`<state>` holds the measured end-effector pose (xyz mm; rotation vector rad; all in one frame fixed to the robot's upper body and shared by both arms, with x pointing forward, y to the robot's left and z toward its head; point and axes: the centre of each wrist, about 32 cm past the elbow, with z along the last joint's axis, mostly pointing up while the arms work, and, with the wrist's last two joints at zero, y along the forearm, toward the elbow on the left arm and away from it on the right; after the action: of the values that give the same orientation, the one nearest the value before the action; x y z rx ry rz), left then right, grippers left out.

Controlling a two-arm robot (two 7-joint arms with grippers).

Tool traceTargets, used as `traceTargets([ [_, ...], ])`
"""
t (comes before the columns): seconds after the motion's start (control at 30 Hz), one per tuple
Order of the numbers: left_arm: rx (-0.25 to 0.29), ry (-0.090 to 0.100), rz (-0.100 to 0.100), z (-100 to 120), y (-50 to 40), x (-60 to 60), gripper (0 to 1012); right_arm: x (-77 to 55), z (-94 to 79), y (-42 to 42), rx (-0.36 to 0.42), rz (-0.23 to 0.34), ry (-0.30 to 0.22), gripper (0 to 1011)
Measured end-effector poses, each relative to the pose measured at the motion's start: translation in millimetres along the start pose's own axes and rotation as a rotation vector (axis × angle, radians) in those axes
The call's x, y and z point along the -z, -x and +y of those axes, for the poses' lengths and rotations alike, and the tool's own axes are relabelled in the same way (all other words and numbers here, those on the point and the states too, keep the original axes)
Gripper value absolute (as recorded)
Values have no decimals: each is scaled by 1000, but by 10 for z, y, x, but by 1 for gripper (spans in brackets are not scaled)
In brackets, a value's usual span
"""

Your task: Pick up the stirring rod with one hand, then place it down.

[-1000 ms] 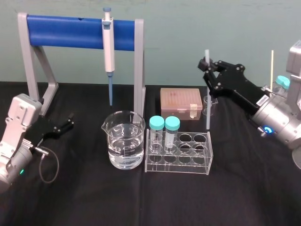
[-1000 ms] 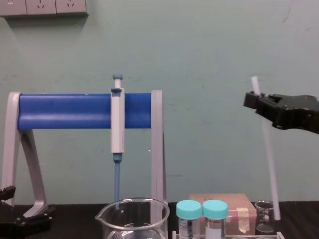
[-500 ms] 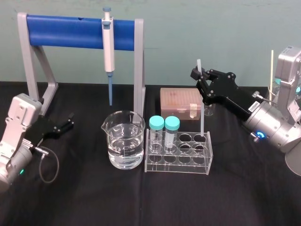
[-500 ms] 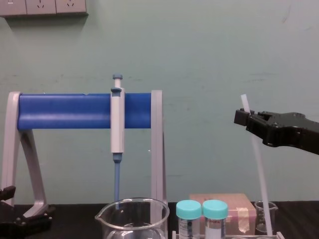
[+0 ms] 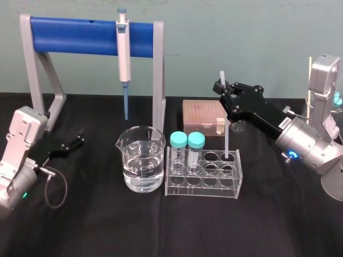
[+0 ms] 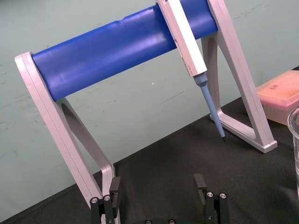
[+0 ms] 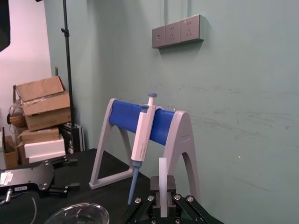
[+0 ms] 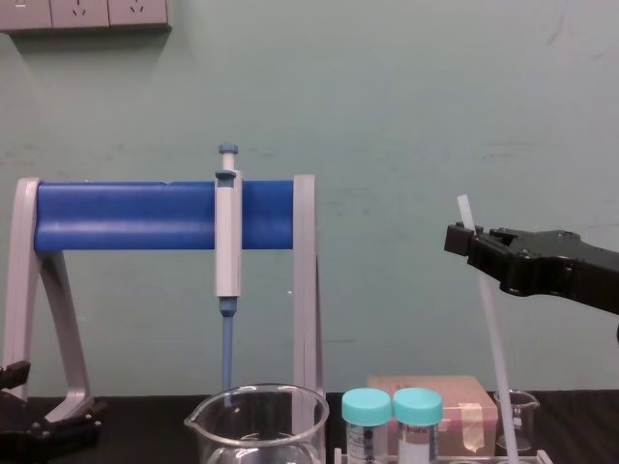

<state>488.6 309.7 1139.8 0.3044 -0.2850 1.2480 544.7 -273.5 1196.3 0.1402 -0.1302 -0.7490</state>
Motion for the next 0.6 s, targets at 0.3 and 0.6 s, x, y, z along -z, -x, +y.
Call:
traceTargets([
  [0.3,0,0,0,0,0,0,1000,35,-3,-11,6,6,15,79],
  [0.6,0,0,0,0,0,0,1001,96,-12,-15,11,19,38,79],
])
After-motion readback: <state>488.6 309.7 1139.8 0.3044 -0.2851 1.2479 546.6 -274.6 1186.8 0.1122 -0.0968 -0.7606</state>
